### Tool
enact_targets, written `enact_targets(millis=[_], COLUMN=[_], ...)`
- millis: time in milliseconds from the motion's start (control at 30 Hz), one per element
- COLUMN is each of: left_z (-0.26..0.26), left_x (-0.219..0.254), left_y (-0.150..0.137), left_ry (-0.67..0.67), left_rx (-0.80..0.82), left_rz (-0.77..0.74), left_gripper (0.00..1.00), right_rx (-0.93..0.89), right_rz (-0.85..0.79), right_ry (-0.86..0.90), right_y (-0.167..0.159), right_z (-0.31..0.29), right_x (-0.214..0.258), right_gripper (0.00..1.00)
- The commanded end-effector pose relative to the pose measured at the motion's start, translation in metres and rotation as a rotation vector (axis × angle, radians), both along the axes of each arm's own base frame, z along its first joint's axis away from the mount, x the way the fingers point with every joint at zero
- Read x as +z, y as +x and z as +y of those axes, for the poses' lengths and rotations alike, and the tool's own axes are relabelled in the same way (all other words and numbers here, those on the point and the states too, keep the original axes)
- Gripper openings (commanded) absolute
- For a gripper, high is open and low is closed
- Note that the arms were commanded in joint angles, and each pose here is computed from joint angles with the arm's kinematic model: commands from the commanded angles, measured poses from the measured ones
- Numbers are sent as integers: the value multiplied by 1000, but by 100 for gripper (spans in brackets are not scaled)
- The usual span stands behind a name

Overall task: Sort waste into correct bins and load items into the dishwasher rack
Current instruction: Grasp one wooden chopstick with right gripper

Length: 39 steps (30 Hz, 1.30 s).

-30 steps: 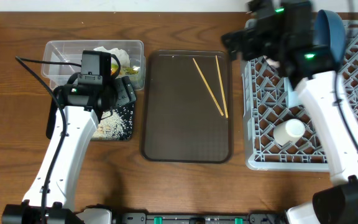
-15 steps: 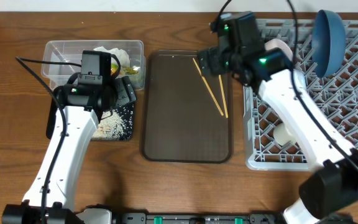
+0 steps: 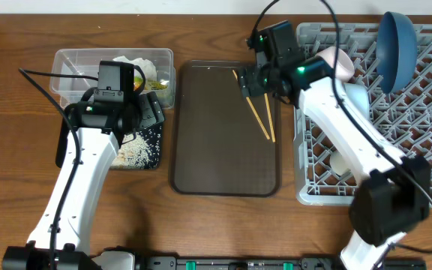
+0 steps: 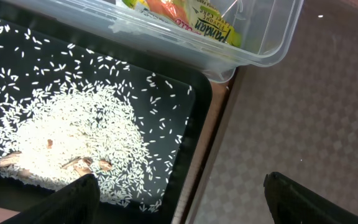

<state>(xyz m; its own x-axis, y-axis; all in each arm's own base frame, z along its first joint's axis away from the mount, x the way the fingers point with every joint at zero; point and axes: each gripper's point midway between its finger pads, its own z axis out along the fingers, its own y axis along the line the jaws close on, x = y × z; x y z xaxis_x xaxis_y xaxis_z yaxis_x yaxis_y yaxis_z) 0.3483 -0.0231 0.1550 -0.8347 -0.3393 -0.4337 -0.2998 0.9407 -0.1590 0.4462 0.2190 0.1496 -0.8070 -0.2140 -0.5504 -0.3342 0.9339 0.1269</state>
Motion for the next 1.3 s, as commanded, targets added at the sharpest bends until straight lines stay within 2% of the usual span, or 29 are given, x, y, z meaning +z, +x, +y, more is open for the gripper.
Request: enact_targets(millis=[0, 233, 567, 800, 967, 1267], left_z=[3, 3, 3, 3, 3, 3], left_x=[7, 7, 7, 7, 7, 7], left_y=[1, 1, 1, 1, 1, 1], left_ry=[14, 14, 14, 14, 14, 14], left_rx=[1, 1, 1, 1, 1, 1], left_rz=[-19, -19, -19, -19, -19, -19], left_gripper=[87, 87, 87, 87, 87, 87], right_rx=[30, 60, 97, 103, 88, 84], right_rz=[70, 140, 267, 273, 299, 299], right_ry=[-24, -84, -161, -199, -258, -255], right_y=[-5, -7, -19, -22, -29, -31], right_z=[15, 13, 8, 7, -5, -6], right_x=[-35, -79, -145, -154, -157, -141], right_gripper=[78, 65, 36, 21, 1, 1])
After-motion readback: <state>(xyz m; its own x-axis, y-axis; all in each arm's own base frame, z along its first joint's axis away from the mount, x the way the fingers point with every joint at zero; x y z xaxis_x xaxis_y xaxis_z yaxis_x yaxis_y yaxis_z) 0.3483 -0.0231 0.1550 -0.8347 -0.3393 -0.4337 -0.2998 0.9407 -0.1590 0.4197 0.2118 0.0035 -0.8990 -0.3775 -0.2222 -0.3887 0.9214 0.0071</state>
